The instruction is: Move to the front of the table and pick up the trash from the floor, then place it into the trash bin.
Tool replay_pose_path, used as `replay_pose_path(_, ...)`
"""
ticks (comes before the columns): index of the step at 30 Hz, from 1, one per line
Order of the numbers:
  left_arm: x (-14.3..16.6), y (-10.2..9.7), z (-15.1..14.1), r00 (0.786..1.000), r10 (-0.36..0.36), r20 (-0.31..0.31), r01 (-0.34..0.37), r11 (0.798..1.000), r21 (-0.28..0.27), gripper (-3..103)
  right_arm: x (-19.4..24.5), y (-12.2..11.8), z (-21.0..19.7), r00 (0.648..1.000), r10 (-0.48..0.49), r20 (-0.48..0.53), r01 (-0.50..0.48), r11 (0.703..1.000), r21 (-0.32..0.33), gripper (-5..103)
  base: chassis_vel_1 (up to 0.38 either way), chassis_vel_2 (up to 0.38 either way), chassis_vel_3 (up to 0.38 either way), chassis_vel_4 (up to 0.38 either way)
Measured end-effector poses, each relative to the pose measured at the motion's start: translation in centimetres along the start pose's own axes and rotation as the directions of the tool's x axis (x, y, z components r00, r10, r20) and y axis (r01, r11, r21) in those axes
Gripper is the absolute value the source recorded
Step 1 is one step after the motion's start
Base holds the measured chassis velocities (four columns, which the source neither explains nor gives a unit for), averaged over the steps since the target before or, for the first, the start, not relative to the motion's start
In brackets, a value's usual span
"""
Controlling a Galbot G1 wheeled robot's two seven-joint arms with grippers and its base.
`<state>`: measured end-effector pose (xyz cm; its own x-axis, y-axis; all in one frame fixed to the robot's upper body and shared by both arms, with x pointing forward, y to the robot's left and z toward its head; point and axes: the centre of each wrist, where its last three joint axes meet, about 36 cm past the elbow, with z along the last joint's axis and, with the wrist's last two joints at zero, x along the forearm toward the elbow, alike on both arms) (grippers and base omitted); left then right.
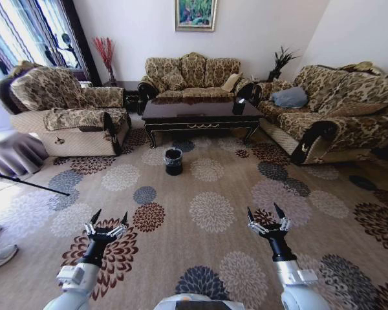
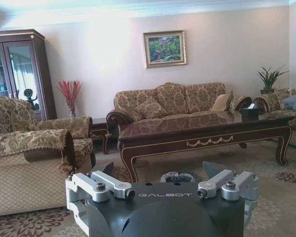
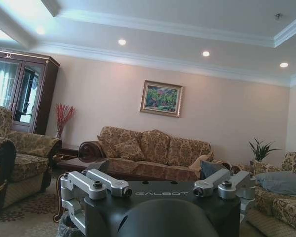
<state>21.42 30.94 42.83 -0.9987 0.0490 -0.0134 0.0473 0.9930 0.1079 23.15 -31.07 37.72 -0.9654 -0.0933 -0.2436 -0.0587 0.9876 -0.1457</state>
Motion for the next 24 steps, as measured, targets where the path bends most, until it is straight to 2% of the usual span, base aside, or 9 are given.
replay_pose_path(24,0.00,0.00,0.00,1.000,0.000,0.000,0.000,1.000,0.000,100,0.00,0.00,0.00,1.000,0.000,0.000,0.000,1.000,0.000,100,0.000,0.000,0.000,0.000)
